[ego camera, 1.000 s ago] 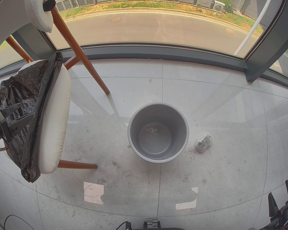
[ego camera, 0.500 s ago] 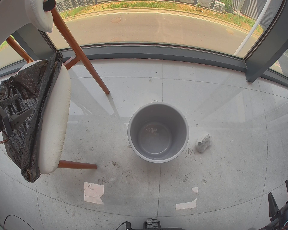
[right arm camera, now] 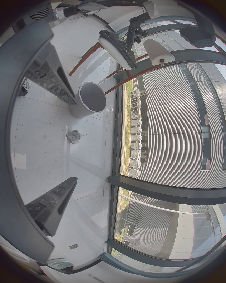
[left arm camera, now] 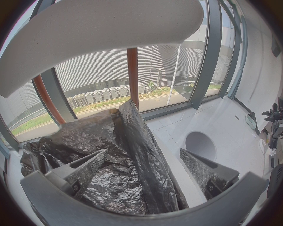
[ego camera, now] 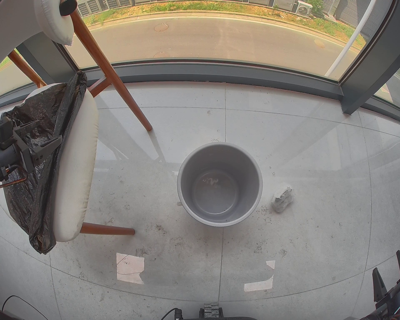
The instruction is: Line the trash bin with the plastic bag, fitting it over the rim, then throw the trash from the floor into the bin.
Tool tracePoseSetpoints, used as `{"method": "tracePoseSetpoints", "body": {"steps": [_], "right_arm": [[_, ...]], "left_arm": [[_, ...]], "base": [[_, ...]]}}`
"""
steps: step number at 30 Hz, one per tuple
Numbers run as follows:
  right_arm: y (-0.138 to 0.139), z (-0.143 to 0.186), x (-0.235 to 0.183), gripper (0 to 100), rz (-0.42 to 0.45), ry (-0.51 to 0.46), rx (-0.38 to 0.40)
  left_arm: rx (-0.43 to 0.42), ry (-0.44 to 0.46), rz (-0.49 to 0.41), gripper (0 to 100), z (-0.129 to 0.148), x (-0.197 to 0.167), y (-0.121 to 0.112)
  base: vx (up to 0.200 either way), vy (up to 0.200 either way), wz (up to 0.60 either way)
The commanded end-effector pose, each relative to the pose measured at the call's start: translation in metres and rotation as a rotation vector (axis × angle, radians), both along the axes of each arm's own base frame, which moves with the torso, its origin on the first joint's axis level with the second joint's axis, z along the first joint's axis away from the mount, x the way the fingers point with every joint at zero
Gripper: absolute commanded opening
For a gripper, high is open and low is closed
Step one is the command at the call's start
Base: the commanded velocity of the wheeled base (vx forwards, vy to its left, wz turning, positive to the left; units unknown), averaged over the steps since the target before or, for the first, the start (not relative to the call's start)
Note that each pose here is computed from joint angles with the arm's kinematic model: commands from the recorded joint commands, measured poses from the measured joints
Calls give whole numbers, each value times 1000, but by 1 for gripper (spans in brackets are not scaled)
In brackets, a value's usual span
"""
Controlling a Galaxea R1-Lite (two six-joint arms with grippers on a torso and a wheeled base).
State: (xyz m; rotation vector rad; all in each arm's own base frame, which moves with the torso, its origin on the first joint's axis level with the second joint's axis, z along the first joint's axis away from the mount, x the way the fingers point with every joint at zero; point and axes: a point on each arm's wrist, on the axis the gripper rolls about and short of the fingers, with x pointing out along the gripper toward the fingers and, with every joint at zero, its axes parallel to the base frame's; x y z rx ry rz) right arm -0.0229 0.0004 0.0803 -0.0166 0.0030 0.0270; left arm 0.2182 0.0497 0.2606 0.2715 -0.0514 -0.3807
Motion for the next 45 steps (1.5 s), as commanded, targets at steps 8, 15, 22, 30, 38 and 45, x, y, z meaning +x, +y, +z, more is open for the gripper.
{"method": "tracePoseSetpoints", "body": {"steps": [8,15,22,30,38,45], "right_arm": [[0,-5,0,100,1,6,0],[0,-5,0,100,1,6,0],[0,-5,0,100,1,6,0],[0,-5,0,100,1,6,0],[0,-5,0,100,1,6,0],[0,-5,0,100,1,6,0]], "left_arm": [[94,11,55,100,-12,16,-8],[176,11,67,100,-21,12,-9],[174,37,66,100,-29,9,-9],[168,30,64,0,-28,4,-10],[145,53,61,0,-30,4,-9],[-9,99,17,0,-27,4,-10]], "base": [[0,0,0],[0,0,0],[0,0,0],[0,0,0],[0,0,0],[0,0,0]]}}
